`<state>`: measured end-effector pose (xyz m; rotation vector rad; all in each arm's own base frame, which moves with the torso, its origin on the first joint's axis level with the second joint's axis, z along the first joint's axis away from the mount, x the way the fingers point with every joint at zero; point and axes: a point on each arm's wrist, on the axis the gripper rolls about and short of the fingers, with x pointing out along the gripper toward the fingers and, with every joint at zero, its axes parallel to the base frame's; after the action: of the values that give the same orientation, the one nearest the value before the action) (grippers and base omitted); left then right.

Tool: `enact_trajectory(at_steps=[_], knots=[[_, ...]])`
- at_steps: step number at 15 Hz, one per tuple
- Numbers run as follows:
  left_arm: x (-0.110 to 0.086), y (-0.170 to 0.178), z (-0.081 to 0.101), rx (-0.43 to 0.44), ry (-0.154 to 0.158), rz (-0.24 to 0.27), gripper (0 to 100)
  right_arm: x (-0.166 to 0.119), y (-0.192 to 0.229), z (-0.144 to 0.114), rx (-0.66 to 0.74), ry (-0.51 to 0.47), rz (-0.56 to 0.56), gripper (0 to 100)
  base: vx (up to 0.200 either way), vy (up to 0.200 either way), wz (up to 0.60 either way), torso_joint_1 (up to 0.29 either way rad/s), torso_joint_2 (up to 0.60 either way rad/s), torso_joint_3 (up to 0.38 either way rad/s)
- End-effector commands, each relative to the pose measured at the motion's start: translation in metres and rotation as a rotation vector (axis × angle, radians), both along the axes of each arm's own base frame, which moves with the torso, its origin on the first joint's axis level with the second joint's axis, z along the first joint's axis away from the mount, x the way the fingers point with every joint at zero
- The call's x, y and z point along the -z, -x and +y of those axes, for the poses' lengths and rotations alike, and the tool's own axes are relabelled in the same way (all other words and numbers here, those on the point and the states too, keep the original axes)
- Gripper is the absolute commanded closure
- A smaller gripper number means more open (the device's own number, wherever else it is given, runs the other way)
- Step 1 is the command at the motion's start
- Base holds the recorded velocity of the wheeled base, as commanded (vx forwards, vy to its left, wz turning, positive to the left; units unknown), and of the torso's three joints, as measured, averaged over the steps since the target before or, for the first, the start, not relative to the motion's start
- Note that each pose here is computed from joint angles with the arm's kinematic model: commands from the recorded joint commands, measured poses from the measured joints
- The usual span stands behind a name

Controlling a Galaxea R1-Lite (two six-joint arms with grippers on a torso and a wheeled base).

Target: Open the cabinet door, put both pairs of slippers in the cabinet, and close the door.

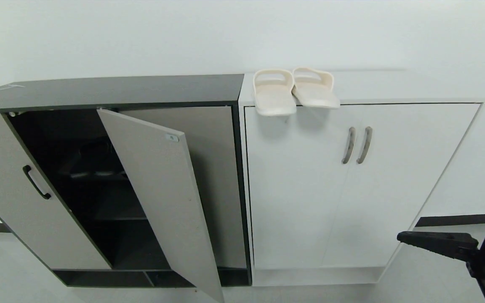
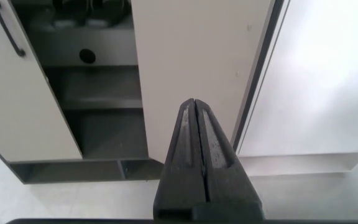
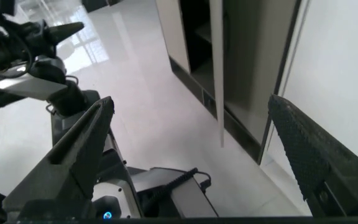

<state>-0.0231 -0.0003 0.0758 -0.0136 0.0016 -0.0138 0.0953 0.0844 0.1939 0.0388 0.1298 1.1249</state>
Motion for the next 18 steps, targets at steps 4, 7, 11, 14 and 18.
enact_trajectory(at_steps=[4, 7, 11, 14, 18], knots=[[0.0001, -0.0001, 0.0, 0.0, 0.0, 0.002, 100, 0.0005, -0.0003, 0.0003, 0.0, 0.002, 0.001, 0, 0.0, 0.0, 0.0, 0.193, -0.47, -0.283], [0.0001, -0.0001, 0.0, 0.0, 0.0, 0.002, 100, 0.0011, -0.0002, 0.0002, 0.0, 0.004, 0.003, 0, 0.0, 0.0, 0.0, 0.211, -0.49, -0.279], [0.0001, -0.0001, 0.0, 0.0, 0.0, 0.002, 100, 0.0036, -0.0008, 0.0007, -0.001, 0.012, 0.012, 0, 0.0, 0.0, 0.0, 0.221, -0.51, -0.276], [0.0001, -0.0001, 0.0, 0.0, 0.0, 0.002, 100, 0.0069, -0.0023, 0.0018, -0.002, 0.03, 0.013, 0, 0.0, 0.0, 0.0, 0.24, -0.52, -0.281], [0.0001, -0.0001, 0.0, 0.0, 0.0, 0.002, 100, 0.0104, -0.0035, 0.0026, -0.002, 0.047, 0.015, 0, 0.0, 0.0, 0.0, 0.26, -0.56, -0.297]])
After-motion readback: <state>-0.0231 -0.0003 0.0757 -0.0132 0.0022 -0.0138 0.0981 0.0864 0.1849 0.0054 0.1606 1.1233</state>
